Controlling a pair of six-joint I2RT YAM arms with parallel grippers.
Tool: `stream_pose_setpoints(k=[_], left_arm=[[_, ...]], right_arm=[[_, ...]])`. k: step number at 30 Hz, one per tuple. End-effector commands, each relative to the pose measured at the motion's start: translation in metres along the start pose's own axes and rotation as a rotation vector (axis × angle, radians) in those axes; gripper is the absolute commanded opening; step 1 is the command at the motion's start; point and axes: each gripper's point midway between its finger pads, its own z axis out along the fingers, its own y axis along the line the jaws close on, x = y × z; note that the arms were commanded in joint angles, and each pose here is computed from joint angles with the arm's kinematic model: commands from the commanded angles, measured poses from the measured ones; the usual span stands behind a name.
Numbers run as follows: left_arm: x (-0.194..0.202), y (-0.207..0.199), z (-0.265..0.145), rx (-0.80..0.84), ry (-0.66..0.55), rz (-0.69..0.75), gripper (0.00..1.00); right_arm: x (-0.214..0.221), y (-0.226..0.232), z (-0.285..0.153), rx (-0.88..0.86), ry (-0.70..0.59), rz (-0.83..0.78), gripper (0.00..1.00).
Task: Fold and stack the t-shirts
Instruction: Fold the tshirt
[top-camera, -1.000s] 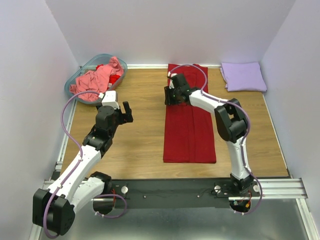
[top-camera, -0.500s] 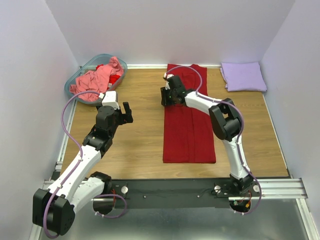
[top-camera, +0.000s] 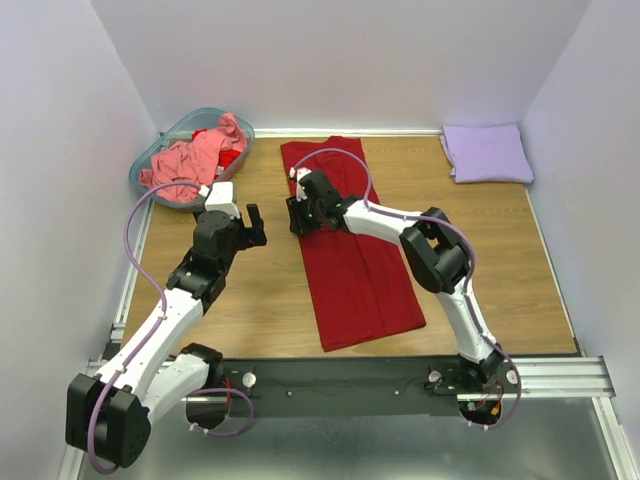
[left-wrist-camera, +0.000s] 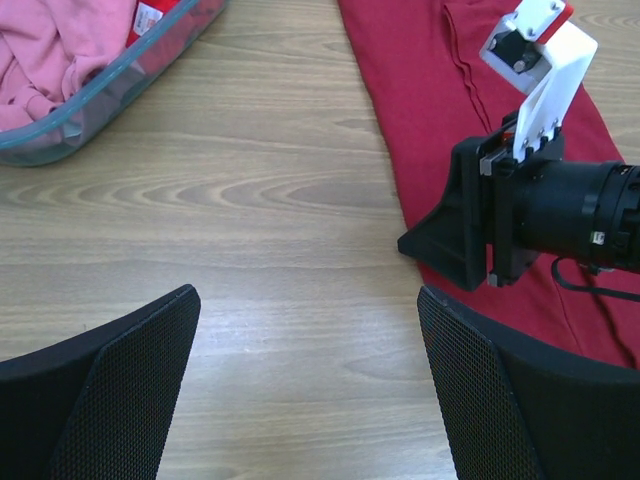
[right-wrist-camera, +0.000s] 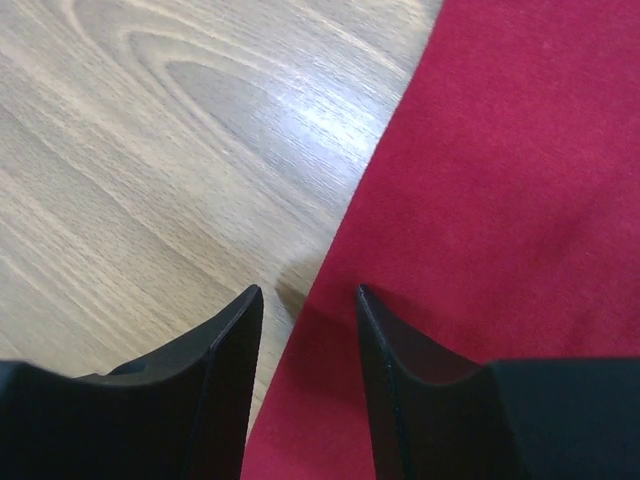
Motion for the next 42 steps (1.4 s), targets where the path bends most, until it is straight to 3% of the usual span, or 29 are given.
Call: stream_pose_setpoints(k=[1,4,9,11,16,17,22,27,32,42], left_arm=[[-0.002,-0.008,0.003,0.018,0.026,-0.030,0.97],[0.006,-0.013,0.008,0.039,0.067,-0.039,0.97],[0.012,-0.023,0.019,0.061,0.129,-0.057,0.94],[0.015,-0.029,0.031,0.062,0.173,-0.068,0.89],[0.039,-0.058,0.060,0.098,0.309,-0.044,0.80],[0.030,-0.067,0.067,0.113,0.300,-0.048,0.79],[0.045,-0.104,0.108,0.155,0.390,-0.024,0.71],[0.065,-0.122,0.143,0.152,0.465,-0.005,0.68],[0.093,-0.121,0.173,0.105,0.534,0.034,0.66],[0.137,-0.118,0.198,0.086,0.629,0.073,0.63]], right_arm=[[-0.029,0.003,-0.020,0.011,-0.031,0.017,0.51],[-0.057,0.003,-0.048,0.027,-0.086,0.024,0.53],[-0.049,-0.026,-0.092,0.095,-0.087,0.096,0.53],[-0.013,-0.056,-0.104,0.154,-0.026,0.162,0.52],[0.027,-0.104,-0.176,0.285,-0.009,0.259,0.51],[0.059,-0.117,-0.184,0.320,0.056,0.293,0.51],[0.121,-0.119,-0.223,0.361,0.176,0.348,0.50],[0.168,-0.097,-0.230,0.264,0.280,0.411,0.42],[0.200,-0.083,-0.232,0.208,0.363,0.453,0.41],[0.223,-0.063,-0.224,0.124,0.427,0.502,0.40]])
